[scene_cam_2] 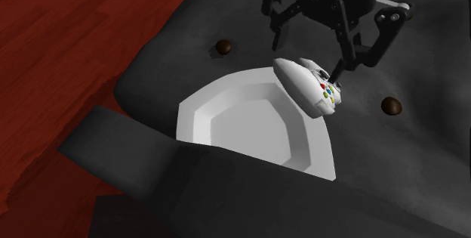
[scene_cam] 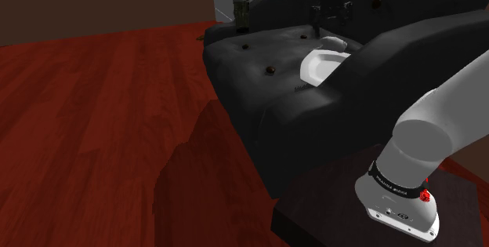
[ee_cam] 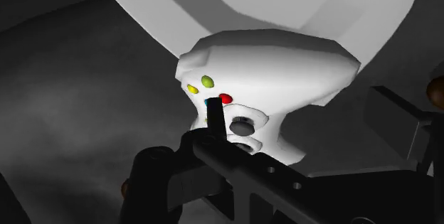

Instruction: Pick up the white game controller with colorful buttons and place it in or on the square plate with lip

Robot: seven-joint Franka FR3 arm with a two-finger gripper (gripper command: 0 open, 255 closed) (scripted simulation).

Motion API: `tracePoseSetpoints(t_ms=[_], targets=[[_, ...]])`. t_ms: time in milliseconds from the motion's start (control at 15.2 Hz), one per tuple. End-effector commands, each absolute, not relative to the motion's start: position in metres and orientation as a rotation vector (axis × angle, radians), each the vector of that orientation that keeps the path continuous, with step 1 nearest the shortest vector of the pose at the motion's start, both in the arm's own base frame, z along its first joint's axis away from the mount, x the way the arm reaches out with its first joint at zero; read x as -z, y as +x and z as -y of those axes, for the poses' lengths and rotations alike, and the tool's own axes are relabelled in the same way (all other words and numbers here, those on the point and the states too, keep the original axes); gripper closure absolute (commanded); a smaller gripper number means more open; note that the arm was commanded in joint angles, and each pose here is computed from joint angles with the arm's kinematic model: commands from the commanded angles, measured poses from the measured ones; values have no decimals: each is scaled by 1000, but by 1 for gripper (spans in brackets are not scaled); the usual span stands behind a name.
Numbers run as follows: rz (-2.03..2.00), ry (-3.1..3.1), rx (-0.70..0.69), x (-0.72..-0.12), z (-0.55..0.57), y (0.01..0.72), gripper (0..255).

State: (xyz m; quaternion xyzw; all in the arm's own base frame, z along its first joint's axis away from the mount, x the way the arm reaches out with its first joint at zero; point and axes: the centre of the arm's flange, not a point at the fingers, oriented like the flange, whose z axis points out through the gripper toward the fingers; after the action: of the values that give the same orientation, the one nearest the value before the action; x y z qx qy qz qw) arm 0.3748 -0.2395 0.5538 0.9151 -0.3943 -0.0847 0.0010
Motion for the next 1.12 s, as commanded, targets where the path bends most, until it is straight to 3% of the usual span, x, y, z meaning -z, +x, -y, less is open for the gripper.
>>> tracePoseSetpoints(t_ms=[0, 528, 1056], targets=[[1502, 2804, 340, -550, 278, 375, 0], [1506, 2803, 341, -511, 273, 369, 0], [1506, 2803, 341, -511, 273, 369, 0]])
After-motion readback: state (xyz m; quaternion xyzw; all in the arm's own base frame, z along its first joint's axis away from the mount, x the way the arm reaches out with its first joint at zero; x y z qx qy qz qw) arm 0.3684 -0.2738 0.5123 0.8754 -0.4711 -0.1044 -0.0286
